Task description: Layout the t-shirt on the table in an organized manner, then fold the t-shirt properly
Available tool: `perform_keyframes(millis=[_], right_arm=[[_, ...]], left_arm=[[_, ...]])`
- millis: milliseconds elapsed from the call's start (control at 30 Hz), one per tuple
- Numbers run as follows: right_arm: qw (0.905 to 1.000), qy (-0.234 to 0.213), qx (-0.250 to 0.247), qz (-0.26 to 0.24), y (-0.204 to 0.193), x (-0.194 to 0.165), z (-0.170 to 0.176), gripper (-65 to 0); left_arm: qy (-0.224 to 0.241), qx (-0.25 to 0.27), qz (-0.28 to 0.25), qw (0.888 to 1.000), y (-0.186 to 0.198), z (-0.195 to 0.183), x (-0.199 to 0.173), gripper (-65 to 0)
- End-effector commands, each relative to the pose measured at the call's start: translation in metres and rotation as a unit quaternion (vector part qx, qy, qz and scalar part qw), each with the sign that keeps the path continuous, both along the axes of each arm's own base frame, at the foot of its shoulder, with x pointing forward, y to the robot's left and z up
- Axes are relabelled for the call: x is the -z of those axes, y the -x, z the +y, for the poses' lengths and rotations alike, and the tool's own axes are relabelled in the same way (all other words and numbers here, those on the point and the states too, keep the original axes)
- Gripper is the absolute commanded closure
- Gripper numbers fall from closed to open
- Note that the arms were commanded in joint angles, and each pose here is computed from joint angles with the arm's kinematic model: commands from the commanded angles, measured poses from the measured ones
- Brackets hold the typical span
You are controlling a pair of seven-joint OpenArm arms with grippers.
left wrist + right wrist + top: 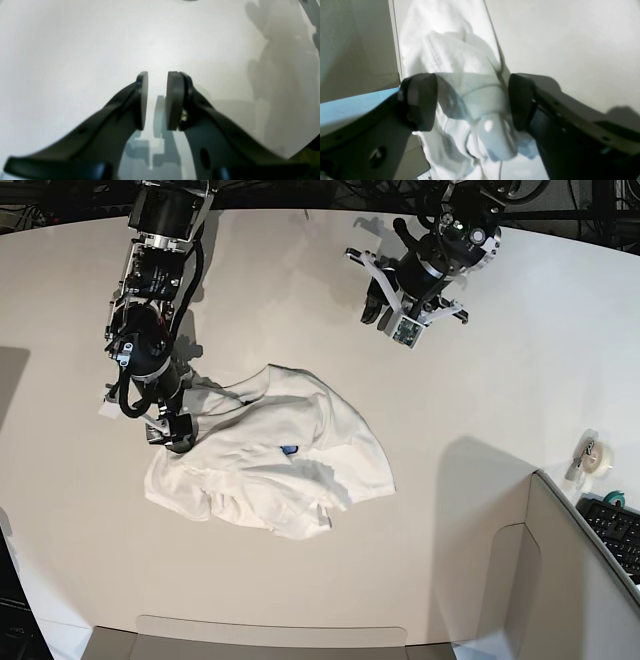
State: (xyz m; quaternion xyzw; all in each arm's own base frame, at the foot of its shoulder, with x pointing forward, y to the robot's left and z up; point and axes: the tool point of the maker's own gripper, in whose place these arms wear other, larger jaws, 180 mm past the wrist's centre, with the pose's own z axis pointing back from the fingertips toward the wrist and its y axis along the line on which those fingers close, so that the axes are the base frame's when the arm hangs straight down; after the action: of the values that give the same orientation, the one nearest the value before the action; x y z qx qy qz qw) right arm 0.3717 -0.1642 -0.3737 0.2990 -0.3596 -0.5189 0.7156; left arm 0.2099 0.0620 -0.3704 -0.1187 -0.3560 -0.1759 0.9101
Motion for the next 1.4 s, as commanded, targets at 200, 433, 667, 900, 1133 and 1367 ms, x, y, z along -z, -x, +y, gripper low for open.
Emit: perform_keyframes(millis=[200,433,667,900,1133,1367], right_arm=[[0.9999,0.005,0.000,-0.013,-0.006,-0.015,-0.001,-38.2],[0.9985,0.018,0.003,-0.051,-0.011,-0.044,-0.005,-8.2],[0.9961,0.030,0.005,-0.083,-0.012,-0.069,-0.008,0.0],[0.9886,0.042,-0.039,-0.139,-0.023,-0.111,0.025,0.0],[0.9658,0.112,-0.088,-0.216,-0.028,-0.175,0.075,0.0],[0.9253,0.207,-0.116,-0.296,-0.037,-0.236,0.106,0.0]], left_arm=[[0.006,0.000,-0.013,1.000,-0.003,0.000,-0.007,-13.5],[0.001,-0.004,-0.001,1.000,-0.002,0.003,0.003,-13.5],[0.000,-0.004,0.001,1.000,-0.002,0.003,0.004,-13.5],[0.002,-0.004,-0.002,1.000,-0.002,0.002,0.003,-13.5],[0.003,-0.003,0.000,1.000,0.000,0.001,0.004,-13.5],[0.026,-0.012,-0.001,1.000,-0.001,-0.012,-0.001,-15.6]])
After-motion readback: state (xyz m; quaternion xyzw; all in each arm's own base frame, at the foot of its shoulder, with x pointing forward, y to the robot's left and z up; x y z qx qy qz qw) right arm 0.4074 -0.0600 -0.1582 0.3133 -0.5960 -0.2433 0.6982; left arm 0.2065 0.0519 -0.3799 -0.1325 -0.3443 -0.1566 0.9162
